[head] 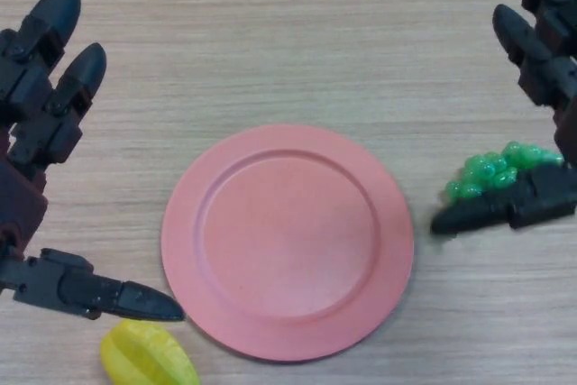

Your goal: Pick up the green grapes and place it on the plate

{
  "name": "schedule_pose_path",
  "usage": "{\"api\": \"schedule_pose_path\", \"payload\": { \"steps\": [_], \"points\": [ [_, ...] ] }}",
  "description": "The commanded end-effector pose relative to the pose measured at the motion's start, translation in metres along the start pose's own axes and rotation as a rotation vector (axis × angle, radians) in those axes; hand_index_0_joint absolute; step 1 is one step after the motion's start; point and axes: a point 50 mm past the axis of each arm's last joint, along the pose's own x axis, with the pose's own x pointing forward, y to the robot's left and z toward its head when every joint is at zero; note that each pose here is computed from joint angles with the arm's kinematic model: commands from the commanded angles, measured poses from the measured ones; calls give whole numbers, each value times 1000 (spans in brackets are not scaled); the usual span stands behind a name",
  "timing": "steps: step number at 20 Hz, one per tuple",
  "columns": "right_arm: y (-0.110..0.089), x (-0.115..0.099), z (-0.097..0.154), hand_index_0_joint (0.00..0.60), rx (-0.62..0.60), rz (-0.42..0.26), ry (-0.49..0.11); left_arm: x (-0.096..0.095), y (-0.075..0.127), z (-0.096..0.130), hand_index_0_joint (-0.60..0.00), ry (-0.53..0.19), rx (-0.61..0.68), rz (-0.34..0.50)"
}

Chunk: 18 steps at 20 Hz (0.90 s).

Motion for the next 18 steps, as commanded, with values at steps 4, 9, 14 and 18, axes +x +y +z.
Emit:
{"api": "schedule_pose_path", "payload": {
  "steps": [4, 9, 14, 18],
  "points": [
    [-43, 30, 13, 0, -256, -139, -192, -5, 1, 22, 0, -179, 84, 8],
    [-50, 51, -10, 0, -316, -155, -121, -7, 0, 22, 0, -186, 93, 13],
    [-57, 67, -34, 0, -363, -158, -46, -8, 3, 22, 0, -191, 91, 22],
    [-60, 75, -56, 0, -387, -167, -9, -8, 4, 22, 0, -190, 87, 16]
  ]
}}
